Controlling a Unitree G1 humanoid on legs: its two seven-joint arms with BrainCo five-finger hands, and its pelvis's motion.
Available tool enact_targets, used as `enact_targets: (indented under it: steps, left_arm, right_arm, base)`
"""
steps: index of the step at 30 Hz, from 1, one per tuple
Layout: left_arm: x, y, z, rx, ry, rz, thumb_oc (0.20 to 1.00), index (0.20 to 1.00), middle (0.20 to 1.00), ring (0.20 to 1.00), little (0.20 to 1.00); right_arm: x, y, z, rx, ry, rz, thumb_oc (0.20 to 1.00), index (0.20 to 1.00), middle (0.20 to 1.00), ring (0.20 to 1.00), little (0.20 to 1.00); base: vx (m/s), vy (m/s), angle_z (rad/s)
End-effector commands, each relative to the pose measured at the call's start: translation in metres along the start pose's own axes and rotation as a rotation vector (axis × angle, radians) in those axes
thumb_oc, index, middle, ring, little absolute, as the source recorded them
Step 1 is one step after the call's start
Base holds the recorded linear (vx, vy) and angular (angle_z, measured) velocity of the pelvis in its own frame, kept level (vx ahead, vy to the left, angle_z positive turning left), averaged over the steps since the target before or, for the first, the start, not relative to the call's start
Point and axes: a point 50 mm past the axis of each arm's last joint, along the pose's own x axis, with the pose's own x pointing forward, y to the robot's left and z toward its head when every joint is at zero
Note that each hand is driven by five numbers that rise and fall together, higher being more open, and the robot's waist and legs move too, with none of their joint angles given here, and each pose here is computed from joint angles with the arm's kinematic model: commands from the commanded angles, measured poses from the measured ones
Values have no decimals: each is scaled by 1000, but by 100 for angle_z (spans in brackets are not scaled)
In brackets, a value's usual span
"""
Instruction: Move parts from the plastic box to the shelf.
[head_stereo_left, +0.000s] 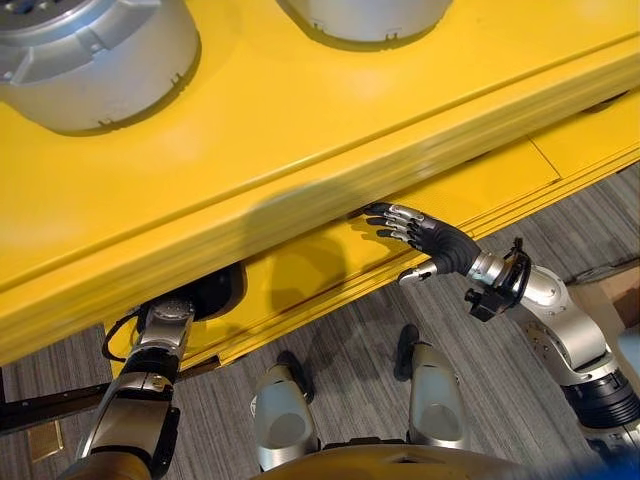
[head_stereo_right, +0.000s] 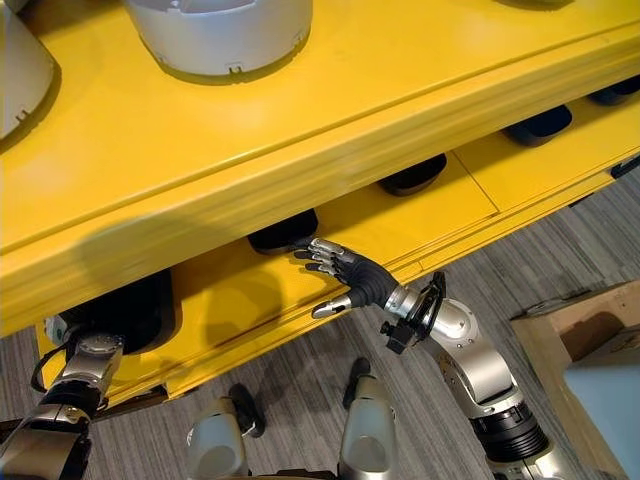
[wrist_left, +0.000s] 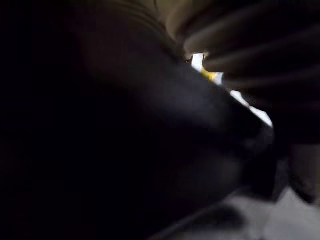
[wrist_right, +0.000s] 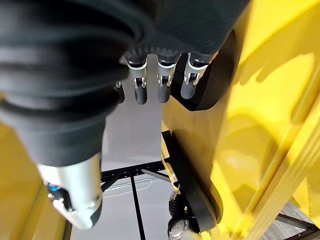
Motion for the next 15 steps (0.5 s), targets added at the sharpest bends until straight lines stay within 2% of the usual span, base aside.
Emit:
enact_targets:
  steps: [1, 8, 15]
  left_arm:
    - [-15, -14, -13, -29, 17, -94, 1000, 1000, 1000, 1000, 1000]
    - [-23, -19, -9, -160, 33, -121, 1000, 1000, 1000, 1000, 1000]
    - [-48, -33, -24, -257, 101, -161, 1000, 1000, 1000, 1000, 1000]
  right_arm:
    - [-2, 14, 23, -59, -151, 44, 1000, 1000, 1000, 1000, 1000]
    - [-3, 18, 20, -26, -151, 42, 1000, 1000, 1000, 1000, 1000]
    - [-5, 22, 18, -8, -168, 39, 1000, 1000, 1000, 1000, 1000]
  base:
    - [50, -39, 1]
    - [28, -42, 2]
    - [32, -47, 7]
